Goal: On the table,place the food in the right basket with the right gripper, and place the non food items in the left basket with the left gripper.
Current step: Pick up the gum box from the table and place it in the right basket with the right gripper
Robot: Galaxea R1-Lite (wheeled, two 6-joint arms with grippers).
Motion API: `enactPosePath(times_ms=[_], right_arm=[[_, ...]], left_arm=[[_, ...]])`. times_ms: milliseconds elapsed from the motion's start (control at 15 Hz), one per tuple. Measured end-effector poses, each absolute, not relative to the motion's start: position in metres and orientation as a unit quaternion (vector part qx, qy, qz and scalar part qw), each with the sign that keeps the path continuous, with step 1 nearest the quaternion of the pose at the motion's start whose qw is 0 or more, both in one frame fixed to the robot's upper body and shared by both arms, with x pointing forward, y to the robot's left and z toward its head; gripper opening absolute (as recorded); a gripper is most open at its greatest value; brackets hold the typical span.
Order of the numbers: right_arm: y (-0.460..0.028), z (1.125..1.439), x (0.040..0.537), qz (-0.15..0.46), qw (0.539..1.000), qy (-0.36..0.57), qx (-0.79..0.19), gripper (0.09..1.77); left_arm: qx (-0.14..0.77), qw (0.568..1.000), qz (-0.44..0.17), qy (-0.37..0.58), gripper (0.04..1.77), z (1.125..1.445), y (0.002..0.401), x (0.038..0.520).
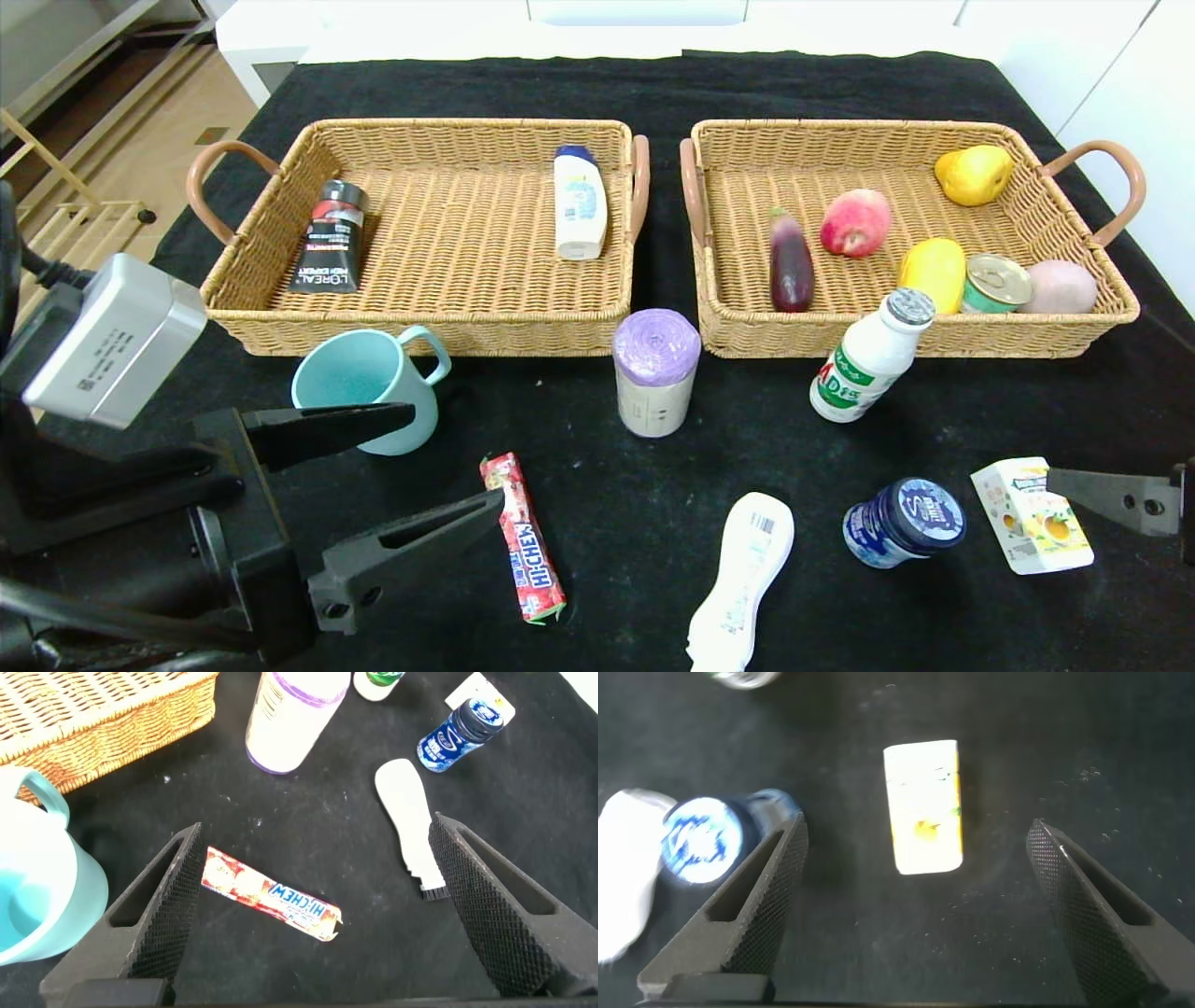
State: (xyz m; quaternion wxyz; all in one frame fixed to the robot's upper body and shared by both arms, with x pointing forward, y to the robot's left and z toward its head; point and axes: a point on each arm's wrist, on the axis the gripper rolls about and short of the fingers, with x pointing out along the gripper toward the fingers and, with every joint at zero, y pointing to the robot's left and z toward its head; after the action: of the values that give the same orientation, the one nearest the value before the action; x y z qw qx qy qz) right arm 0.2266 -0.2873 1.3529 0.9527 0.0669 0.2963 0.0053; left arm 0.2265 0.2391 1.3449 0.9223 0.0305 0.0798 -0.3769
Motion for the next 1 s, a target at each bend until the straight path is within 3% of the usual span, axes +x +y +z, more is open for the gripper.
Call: enactPosePath(times_ms=[1000], right_arm=[[-0.288,1.324,0.273,-0.016,0.922,0.383,0.050,1.71]], left_arm=[[0.009,0.925,-0.370,0.088,1.72,1.345,0.240,0.226]])
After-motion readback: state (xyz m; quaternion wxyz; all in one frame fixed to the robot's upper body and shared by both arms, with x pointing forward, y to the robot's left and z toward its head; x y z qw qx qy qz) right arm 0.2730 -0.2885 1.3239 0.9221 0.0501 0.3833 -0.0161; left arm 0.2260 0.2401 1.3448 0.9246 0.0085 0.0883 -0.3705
